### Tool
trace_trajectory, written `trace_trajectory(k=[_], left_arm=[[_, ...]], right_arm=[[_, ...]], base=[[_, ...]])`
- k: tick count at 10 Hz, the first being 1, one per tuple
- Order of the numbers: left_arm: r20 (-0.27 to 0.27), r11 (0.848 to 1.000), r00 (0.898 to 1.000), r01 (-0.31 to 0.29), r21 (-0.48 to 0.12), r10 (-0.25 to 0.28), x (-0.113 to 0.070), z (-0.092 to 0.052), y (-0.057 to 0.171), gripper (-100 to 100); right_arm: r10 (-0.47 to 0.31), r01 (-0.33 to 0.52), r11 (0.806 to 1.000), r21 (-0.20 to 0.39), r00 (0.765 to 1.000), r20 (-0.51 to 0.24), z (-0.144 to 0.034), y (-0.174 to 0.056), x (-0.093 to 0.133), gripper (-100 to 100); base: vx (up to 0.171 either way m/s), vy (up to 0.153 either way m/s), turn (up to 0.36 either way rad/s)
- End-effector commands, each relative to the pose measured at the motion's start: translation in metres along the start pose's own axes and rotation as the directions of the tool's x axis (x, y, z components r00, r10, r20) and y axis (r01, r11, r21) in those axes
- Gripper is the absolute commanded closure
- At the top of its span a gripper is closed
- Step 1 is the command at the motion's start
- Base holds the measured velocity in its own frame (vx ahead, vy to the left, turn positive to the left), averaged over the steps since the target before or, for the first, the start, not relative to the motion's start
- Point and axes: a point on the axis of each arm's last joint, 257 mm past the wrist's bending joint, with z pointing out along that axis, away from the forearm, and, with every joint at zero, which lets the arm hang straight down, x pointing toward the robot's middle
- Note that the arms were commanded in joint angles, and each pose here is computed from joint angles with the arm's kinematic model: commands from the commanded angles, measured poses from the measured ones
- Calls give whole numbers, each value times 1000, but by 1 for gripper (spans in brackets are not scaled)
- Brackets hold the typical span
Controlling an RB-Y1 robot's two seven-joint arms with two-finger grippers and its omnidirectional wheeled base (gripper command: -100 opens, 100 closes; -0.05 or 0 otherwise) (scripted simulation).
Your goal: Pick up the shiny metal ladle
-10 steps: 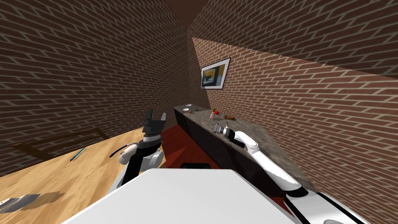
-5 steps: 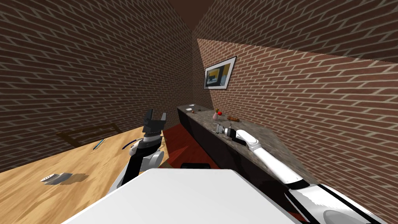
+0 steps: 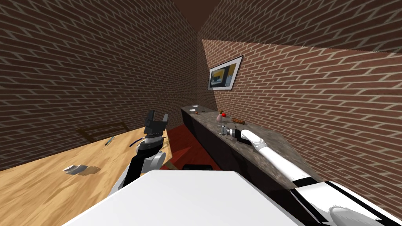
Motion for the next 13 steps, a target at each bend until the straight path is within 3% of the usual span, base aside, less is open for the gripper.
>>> trace_trajectory(k=[1, 3, 4, 6, 7, 8, 9, 11, 12, 13], left_arm=[[0, 1000, 1000, 0, 0, 0, 0, 0, 0, 0], [0, 1000, 1000, 0, 0, 0, 0, 0, 0, 0], [0, 1000, 1000, 0, 0, 0, 0, 0, 0, 0], [0, 1000, 1000, 0, 0, 0, 0, 0, 0, 0], [0, 1000, 1000, 0, 0, 0, 0, 0, 0, 0], [0, 1000, 1000, 0, 0, 0, 0, 0, 0, 0], [0, 1000, 1000, 0, 0, 0, 0, 0, 0, 0], [0, 1000, 1000, 0, 0, 0, 0, 0, 0, 0], [0, 1000, 1000, 0, 0, 0, 0, 0, 0, 0], [0, 1000, 1000, 0, 0, 0, 0, 0, 0, 0]], right_arm=[[-103, 99, 993, -60, 992, -69, -15, 1, 30, -100], [-76, 69, 995, -67, 991, -106, -22, 7, 49, -100], [-181, 162, 978, -129, 972, -151, -36, 4, 70, -100], [-155, 131, 982, -135, 970, -185, -43, 11, 86, -100], [-246, 202, 959, -199, 942, -228, -62, 7, 109, -100], [-233, 184, 961, -205, 940, -250, -68, 12, 120, -100], [-321, 246, 931, -271, 905, -280, -86, 7, 139, -100], [-300, 215, 936, -278, 902, -311, -96, 13, 153, -100], [-381, 265, 901, -344, 863, -333, -117, 8, 170, -100], [-357, 230, 908, -349, 860, -364, -128, 15, 184, -100]], base=[[1, -7, 154], [1, -11, 78], [2, -9, 198], [5, -16, 33], [10, -11, 156], [9, -17, 143], [15, -23, 211], [12, -21, 12], [16, -12, 157], [17, -20, 108]])
